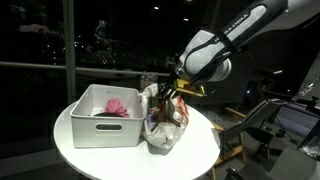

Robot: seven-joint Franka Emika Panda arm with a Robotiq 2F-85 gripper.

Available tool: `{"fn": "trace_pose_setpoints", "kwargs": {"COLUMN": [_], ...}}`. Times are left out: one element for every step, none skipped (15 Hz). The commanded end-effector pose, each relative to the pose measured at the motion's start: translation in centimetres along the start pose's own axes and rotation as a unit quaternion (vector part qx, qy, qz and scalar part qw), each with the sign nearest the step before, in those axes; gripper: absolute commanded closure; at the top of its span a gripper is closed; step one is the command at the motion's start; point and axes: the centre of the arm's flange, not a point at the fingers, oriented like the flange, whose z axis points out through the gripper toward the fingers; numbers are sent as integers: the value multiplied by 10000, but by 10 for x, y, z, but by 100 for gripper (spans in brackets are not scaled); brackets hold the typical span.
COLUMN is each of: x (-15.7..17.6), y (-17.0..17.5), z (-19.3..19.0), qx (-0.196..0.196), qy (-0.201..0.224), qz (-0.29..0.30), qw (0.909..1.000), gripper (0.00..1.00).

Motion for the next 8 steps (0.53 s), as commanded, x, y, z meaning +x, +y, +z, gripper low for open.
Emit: {"fn": "trace_pose_setpoints", "kwargs": {"x": [34, 39, 43, 49, 54, 58, 62, 66], "y": [2, 7, 12, 15, 21, 24, 28, 31], "z": [54, 68, 80, 93, 108, 119, 126, 129], "qx": [-231, -333, -353, -432, -549, -683, -792, -871], "qy": [-279, -329, -388, -368, -367, -346, -335, -314], "qz": [-102, -105, -115, -117, -96, -123, -176, -197], "qw": [9993, 9988, 9986, 9983, 9978, 9970, 9961, 9955], "gripper": [88, 88, 88, 88, 88, 87, 70, 51]}}
